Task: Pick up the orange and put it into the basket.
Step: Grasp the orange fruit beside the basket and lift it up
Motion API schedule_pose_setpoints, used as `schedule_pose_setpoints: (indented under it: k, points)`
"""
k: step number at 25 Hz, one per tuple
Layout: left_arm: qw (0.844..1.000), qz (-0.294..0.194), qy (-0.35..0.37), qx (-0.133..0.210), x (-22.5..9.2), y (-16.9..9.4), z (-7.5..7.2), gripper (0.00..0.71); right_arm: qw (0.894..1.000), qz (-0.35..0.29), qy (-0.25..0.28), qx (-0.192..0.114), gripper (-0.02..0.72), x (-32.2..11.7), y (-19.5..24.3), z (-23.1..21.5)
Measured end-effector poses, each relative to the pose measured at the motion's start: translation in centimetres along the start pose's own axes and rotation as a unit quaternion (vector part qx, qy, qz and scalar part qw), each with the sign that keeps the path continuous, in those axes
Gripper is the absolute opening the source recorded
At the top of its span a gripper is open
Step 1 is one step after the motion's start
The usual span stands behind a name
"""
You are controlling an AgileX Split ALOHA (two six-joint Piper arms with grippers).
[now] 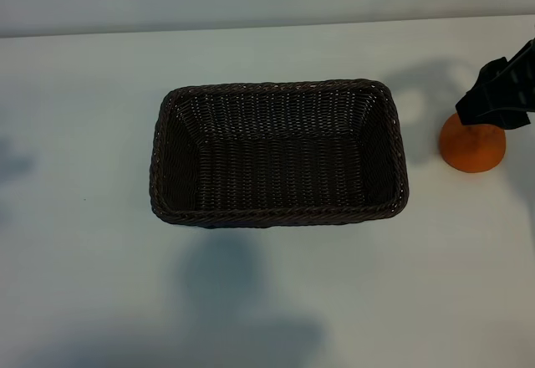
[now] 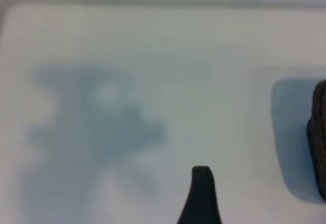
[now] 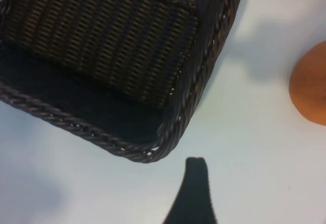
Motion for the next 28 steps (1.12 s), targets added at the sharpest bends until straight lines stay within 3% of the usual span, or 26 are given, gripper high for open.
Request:
schedule_pose_setpoints:
  k: [5,9,21,28]
  points:
    - [0.999,-0.044,0.006,0.003,-1.8,-4.7,-0.5,0.593,1.0,0.0,-0.001,0.0,0.593,0.0,0.0,0.0]
    - [0.997,-0.07,-0.005,0.011,-3.5,-6.8,-0.6,0.593,1.0,0.0,-0.001,0.0,0.593,0.0,0.0,0.0]
    - [0.996,-0.089,-0.015,0.012,-9.6,-7.7,-0.9,0.593,1.0,0.0,-0.001,0.0,0.593,0.0,0.0,0.0]
    - [0.997,-0.078,-0.002,-0.001,-14.3,-5.7,-1.0,0.592,1.0,0.0,-0.004,0.0,0.593,0.0,0.0,0.0]
Point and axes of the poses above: a point on each arm's last joint axis where the gripper is mounted, y pointing out along that axis toward the gripper, z along the wrist's bending axis when the last joint is at zero, x = y × z, the point moved 2 cm from there along y, pointing out along that axis toward the gripper
